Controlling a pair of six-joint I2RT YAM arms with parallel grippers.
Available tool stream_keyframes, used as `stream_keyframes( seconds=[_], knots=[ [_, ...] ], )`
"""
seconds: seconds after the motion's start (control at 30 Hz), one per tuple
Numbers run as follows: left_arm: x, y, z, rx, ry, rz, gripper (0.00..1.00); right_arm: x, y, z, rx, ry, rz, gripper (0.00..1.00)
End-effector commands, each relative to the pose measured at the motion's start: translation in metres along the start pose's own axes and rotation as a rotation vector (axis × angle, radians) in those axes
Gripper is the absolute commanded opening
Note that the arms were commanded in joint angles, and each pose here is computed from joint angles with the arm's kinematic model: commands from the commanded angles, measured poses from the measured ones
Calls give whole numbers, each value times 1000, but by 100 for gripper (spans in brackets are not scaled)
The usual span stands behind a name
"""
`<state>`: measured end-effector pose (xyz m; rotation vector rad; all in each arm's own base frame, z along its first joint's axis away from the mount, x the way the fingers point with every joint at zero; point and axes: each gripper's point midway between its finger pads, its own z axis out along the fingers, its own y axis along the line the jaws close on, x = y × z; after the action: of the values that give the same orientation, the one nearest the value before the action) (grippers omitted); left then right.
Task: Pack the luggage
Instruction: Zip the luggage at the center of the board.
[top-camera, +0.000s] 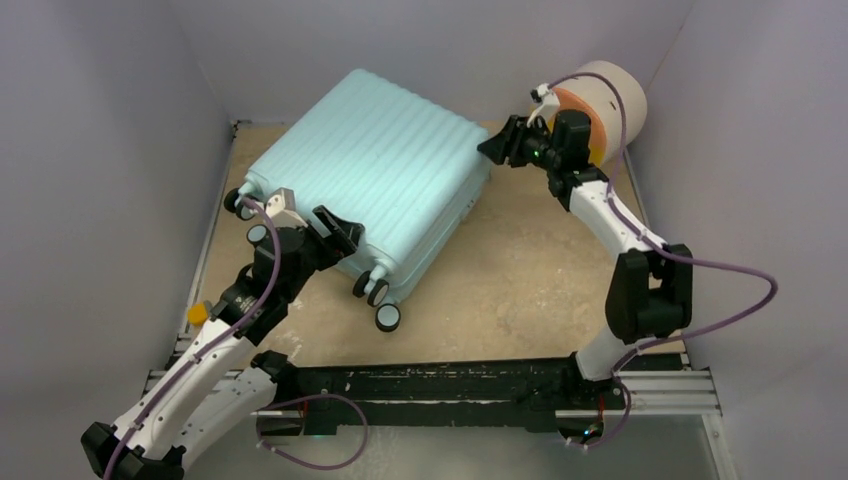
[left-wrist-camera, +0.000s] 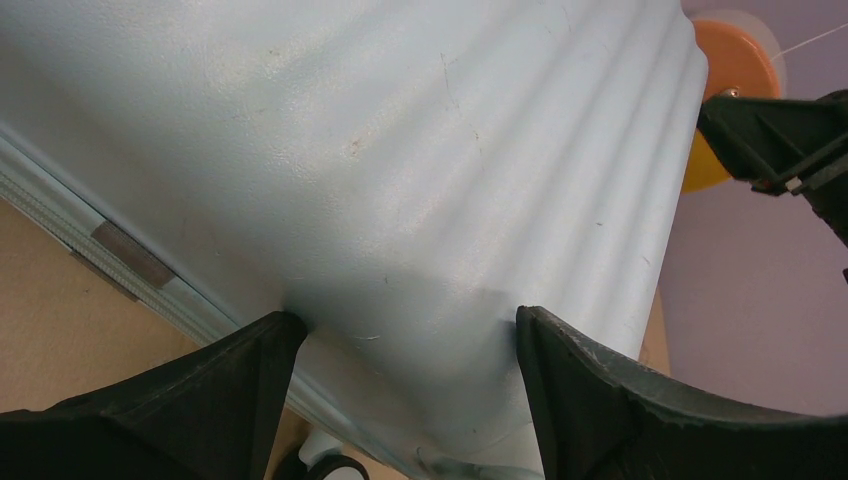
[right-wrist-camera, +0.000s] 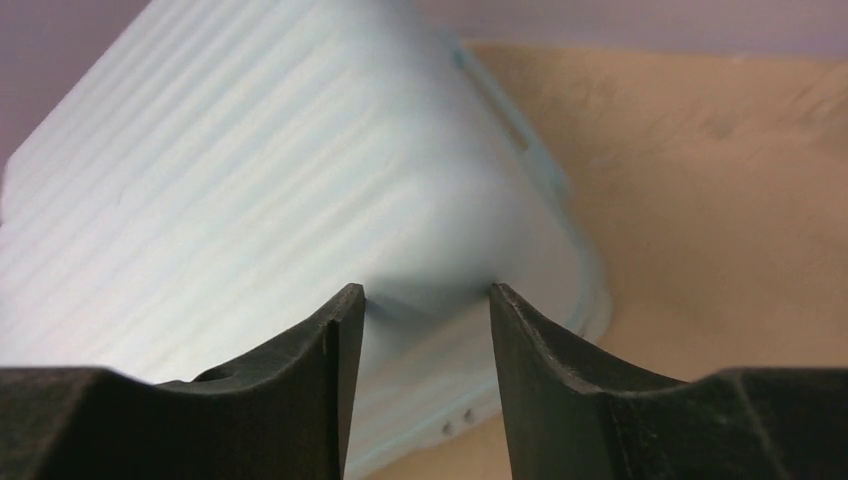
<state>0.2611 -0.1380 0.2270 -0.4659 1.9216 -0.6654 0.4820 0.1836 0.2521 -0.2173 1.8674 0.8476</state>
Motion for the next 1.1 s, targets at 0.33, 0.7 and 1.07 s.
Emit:
stream_keyframes(
  seconds=[0.33,0.7,1.07],
  knots=[
    [3,11,-34,-76,158,218,85,26,47,-84,127,7,80,80],
    [3,17,-50,-30,80,98,89,-49,38,-15,25,-42,-38,99],
    [-31,-6,-18,-1,-83,85,89,-32,16,56,-136,121,-25,98]
  ],
)
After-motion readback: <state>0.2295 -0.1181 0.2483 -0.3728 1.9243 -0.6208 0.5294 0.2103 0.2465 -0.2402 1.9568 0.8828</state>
